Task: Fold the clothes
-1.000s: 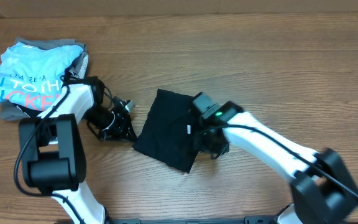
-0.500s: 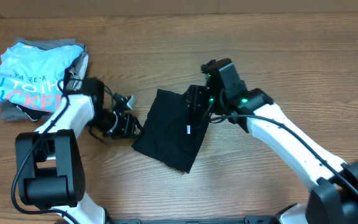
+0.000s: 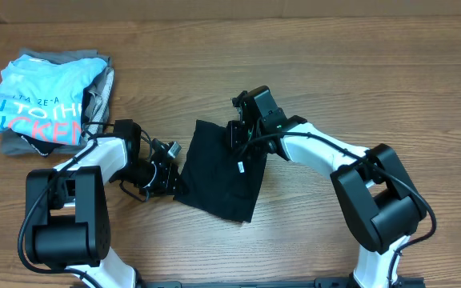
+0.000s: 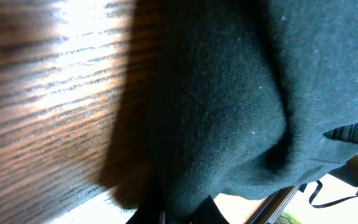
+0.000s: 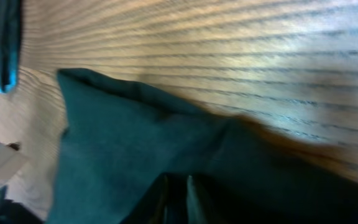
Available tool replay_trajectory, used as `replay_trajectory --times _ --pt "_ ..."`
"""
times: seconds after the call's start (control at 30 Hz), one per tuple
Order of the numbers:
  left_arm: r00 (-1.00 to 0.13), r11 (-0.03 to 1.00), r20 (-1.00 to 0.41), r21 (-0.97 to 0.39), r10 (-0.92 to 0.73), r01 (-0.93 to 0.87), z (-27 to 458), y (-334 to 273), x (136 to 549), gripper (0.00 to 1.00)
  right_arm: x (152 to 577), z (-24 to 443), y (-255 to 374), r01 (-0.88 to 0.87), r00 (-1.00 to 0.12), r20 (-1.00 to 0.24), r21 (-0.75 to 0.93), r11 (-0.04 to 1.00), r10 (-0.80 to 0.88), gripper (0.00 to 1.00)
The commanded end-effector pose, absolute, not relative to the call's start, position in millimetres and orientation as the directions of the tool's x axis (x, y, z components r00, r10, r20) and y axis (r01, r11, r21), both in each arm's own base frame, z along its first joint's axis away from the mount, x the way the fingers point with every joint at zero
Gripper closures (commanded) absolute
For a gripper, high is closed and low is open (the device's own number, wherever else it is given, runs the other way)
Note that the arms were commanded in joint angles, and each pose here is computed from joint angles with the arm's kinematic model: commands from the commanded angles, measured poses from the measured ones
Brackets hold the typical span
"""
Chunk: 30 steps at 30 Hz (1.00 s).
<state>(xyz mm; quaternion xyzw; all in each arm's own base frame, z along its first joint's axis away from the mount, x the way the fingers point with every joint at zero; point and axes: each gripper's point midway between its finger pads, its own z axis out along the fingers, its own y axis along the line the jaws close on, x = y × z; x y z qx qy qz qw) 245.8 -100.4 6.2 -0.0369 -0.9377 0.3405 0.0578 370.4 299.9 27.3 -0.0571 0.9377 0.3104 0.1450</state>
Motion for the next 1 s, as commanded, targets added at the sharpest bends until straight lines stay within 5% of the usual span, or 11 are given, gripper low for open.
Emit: replay_trajectory --times 0.0,0.23,0.3,0.57,0.7,0.97 --pt "-0.985 0.785 0.123 -0.62 0.119 0.017 6.2 -98.3 233.8 0.96 381.9 23.7 291.4 -0.181 -0.941 -0.338 0.518 0.836 0.006 0.93" --pt "-0.967 0.827 0.219 -0.562 0.127 -0.019 4.2 -88.1 213.4 0.96 398.3 32.2 270.3 -0.086 -0.947 -0.303 0.563 0.822 0.109 0.96" --pt "-0.969 0.827 0.214 -0.562 0.126 -0.017 3.9 -88.1 214.5 0.95 395.9 54.5 277.6 -0.16 -0.943 -0.326 0.613 0.774 0.064 0.78" --pt "-0.973 0.827 0.191 -0.562 0.126 -0.003 2.3 -88.0 219.5 0.94 368.0 137.8 313.7 -0.376 -0.896 -0.437 0.655 0.656 -0.077 0.56" --pt "-0.976 0.826 0.176 -0.564 0.126 0.004 1.6 -88.4 222.8 0.94 348.0 109.8 336.1 -0.393 -0.889 -0.435 0.568 0.723 -0.141 0.41" --pt "-0.977 0.826 0.172 -0.564 0.126 0.008 1.3 -88.3 223.7 0.94 347.1 20.8 337.7 -0.287 -0.911 -0.389 0.367 0.885 -0.135 0.43"
